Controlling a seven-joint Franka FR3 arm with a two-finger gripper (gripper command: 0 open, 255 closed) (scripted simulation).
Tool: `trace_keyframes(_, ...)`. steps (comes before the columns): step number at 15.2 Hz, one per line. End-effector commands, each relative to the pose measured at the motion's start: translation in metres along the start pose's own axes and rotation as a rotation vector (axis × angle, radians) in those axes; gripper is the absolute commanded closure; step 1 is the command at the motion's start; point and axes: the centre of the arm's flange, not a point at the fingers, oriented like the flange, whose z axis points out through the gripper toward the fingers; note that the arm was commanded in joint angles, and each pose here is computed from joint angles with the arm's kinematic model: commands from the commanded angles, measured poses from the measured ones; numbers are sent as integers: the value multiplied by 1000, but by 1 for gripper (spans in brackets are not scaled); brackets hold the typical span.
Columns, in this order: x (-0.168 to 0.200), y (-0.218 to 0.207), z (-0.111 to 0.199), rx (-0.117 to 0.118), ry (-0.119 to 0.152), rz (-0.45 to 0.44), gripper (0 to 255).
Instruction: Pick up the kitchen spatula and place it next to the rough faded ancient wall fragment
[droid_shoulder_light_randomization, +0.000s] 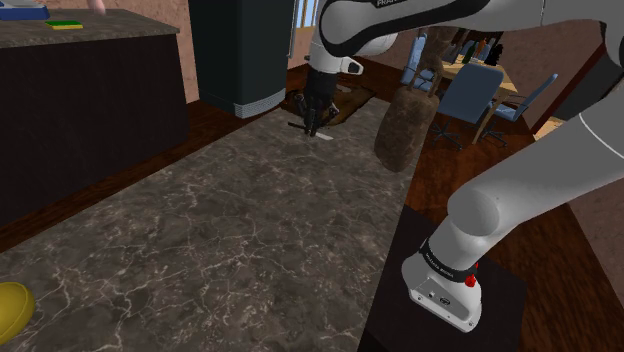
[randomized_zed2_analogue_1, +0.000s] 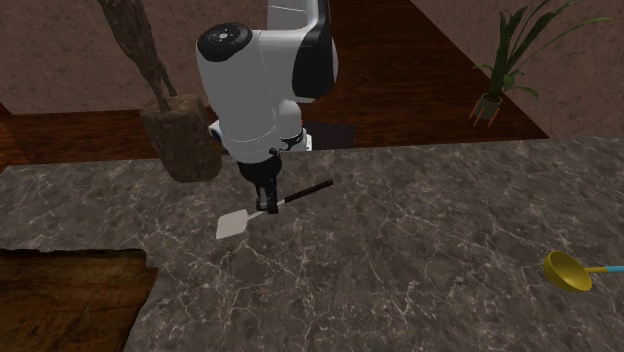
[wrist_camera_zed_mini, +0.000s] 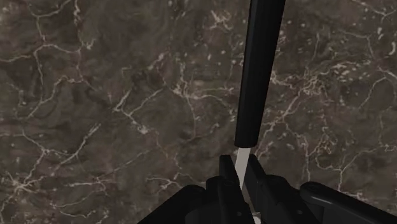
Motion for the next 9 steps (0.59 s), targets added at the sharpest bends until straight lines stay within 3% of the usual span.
trace_keyframes(1,20,-11,-2,-1,0,0,255)
trace_keyframes(9,109,-67,-8,-1,0,0,255)
